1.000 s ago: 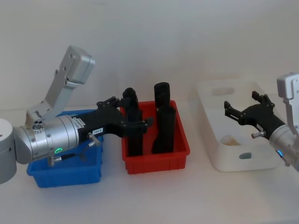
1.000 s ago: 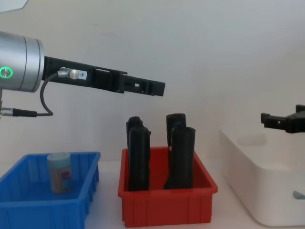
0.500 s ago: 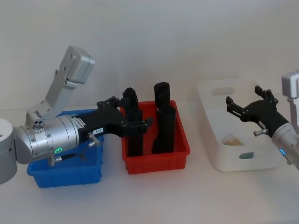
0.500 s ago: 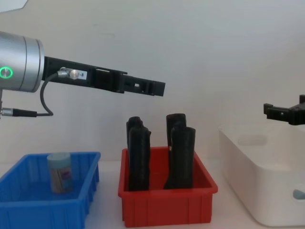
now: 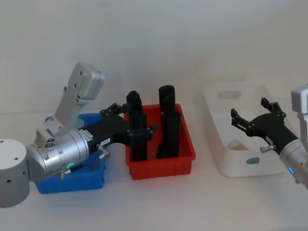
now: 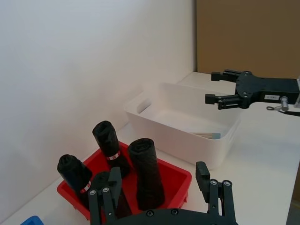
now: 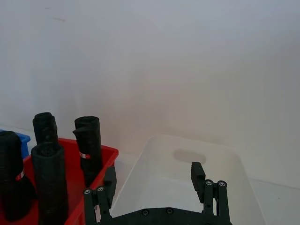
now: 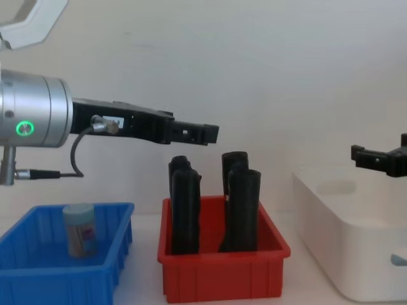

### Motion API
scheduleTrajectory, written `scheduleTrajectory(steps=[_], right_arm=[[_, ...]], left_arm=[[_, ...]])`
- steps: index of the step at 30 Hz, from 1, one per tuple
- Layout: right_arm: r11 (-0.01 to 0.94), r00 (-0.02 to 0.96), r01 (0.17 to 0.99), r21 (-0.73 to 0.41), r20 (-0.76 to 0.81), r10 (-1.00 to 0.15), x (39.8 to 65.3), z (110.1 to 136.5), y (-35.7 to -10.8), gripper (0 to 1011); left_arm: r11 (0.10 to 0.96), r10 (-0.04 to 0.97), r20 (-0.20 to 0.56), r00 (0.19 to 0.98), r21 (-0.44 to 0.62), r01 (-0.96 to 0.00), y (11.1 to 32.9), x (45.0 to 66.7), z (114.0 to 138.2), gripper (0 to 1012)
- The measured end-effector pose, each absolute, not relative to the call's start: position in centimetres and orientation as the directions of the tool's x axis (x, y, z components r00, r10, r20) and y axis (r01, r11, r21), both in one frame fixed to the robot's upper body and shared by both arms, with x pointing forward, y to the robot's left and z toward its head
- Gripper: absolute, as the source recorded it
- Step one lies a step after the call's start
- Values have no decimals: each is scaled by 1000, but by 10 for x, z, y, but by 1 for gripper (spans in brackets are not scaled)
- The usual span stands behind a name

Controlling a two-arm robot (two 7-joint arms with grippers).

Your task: Pick the cotton swabs from the blue box and place them into the white box.

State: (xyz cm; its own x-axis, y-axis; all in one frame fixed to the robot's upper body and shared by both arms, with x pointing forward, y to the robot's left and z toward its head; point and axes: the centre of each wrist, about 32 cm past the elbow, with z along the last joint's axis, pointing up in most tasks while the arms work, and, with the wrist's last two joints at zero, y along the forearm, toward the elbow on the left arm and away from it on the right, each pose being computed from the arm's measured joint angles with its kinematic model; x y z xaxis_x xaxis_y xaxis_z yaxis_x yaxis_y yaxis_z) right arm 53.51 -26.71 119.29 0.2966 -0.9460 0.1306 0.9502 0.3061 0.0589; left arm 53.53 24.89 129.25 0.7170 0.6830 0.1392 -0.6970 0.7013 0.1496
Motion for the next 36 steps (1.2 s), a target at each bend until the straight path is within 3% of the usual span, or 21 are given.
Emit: scheduleTrajectory(steps=[25,36], right_arm=[[329,325,943,60,62,-944,461,1187,-243,1001],[334,332,941,59,44,-942,444,1189,-237,1001]], left_arm=[[531,823,232,518,11,-848,216,510,1233,1004],[460,867,243,434,-60,-886,203,497,1212,1004]])
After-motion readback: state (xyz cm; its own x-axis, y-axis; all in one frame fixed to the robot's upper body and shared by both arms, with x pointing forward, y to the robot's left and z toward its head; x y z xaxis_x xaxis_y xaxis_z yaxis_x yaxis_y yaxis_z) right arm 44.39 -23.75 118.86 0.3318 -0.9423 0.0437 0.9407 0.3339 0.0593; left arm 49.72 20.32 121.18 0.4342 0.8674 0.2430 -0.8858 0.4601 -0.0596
